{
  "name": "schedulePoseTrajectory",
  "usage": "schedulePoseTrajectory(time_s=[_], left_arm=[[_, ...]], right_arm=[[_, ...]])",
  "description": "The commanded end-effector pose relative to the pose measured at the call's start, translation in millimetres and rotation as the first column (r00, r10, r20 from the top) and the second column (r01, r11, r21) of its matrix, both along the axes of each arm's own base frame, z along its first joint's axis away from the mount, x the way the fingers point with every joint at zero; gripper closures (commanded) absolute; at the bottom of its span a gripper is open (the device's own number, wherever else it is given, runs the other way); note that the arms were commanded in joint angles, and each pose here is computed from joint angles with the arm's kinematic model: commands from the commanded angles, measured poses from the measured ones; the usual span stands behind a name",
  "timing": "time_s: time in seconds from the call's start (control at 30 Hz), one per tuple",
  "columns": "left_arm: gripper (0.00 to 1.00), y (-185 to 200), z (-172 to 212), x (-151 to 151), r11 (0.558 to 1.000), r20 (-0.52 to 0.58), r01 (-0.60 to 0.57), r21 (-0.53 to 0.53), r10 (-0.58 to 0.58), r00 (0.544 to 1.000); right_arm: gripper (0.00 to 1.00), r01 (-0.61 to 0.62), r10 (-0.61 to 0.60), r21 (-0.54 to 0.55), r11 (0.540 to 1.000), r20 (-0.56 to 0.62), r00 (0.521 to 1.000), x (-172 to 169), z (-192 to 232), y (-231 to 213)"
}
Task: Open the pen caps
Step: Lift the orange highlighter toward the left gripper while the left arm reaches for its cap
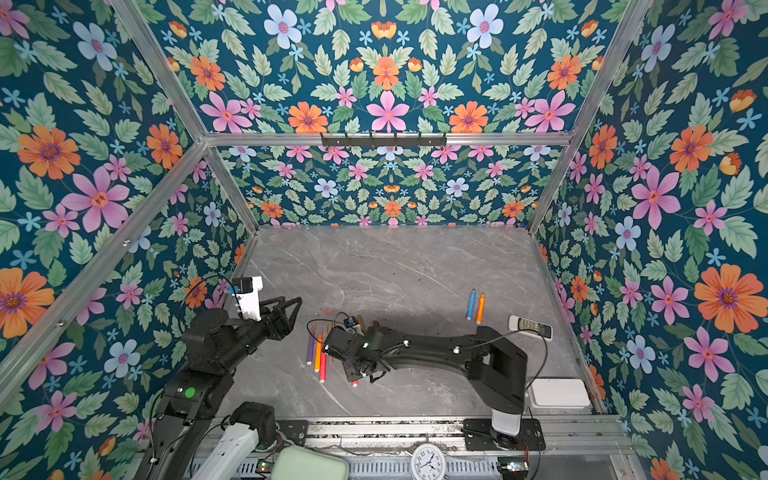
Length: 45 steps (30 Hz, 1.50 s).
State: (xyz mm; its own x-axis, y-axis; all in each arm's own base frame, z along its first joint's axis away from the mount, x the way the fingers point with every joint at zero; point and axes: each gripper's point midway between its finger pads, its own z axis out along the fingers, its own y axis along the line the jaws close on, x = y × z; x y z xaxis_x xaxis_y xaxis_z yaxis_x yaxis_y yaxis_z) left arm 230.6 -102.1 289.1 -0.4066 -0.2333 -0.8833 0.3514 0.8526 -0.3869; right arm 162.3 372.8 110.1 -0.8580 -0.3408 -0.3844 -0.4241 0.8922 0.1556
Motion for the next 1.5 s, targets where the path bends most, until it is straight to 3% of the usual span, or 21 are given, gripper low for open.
schedulePoseTrajectory(time_s=[0.0, 0.17, 0.43, 0.53, 0.77, 0.87, 0.93, 1.0, 1.17, 1.23, 1.33, 1.4, 1.47], left_arm=[[0.39, -2, 2, 1, 1.000, 0.005, 0.010, -0.008, -0.010, 1.000], [0.37, -7, -3, 3, 0.999, -0.016, 0.036, -0.013, -0.036, 0.999], [0.37, -13, -12, 7, 0.998, -0.058, 0.066, -0.008, -0.066, 0.996], [0.37, -15, -15, 8, 0.997, -0.071, 0.074, -0.006, -0.075, 0.995], [0.37, -15, -23, 12, 0.997, -0.109, 0.070, 0.014, -0.068, 0.992], [0.37, -12, -27, 15, 0.998, -0.125, 0.051, 0.030, -0.047, 0.991], [0.37, -3, -32, 20, 0.999, -0.142, -0.010, 0.053, 0.018, 0.990], [0.35, 15, -47, 30, 0.987, -0.199, -0.117, 0.107, 0.137, 0.970], [0.35, 29, -90, 49, 0.960, -0.361, -0.212, 0.182, 0.266, 0.894], [0.36, 18, -93, 59, 0.973, -0.358, -0.197, 0.122, 0.228, 0.905], [0.36, -13, -79, 75, 0.992, -0.289, -0.114, -0.058, 0.092, 0.953], [0.35, -40, -61, 83, 0.979, -0.212, -0.026, -0.200, -0.017, 0.977], [0.35, -69, -44, 85, 0.966, -0.132, 0.054, -0.251, -0.089, 0.987]], right_arm=[[1.00, 0.033, -0.034, 0.014, 0.999, 0.105, 0.994, 4, 38, -27], [1.00, 0.094, -0.110, 0.107, 0.990, 0.157, 0.981, -9, 67, -76], [1.00, 0.208, -0.231, 0.315, 0.926, 0.036, 0.972, -42, 49, -146], [1.00, 0.214, -0.230, 0.308, 0.927, 0.016, 0.973, -49, 42, -158], [1.00, 0.151, -0.160, 0.229, 0.962, 0.020, 0.987, -48, 32, -138], [1.00, 0.106, -0.124, 0.183, 0.977, 0.086, 0.989, -35, 34, -126], [1.00, 0.083, -0.099, 0.162, 0.983, 0.093, 0.991, -25, 30, -118], [1.00, 0.071, -0.086, 0.176, 0.982, 0.080, 0.993, -12, 24, -110], [1.00, 0.089, -0.101, 0.308, 0.947, 0.025, 0.995, 22, 5, -104], [1.00, 0.088, -0.105, 0.301, 0.950, 0.041, 0.994, 31, -1, -108], [1.00, 0.067, -0.084, 0.286, 0.956, 0.049, 0.995, 35, -11, -104], [1.00, 0.037, -0.053, 0.286, 0.957, 0.049, 0.997, 35, -16, -99], [1.00, 0.023, -0.040, 0.282, 0.959, 0.053, 0.998, 34, -19, -98]])
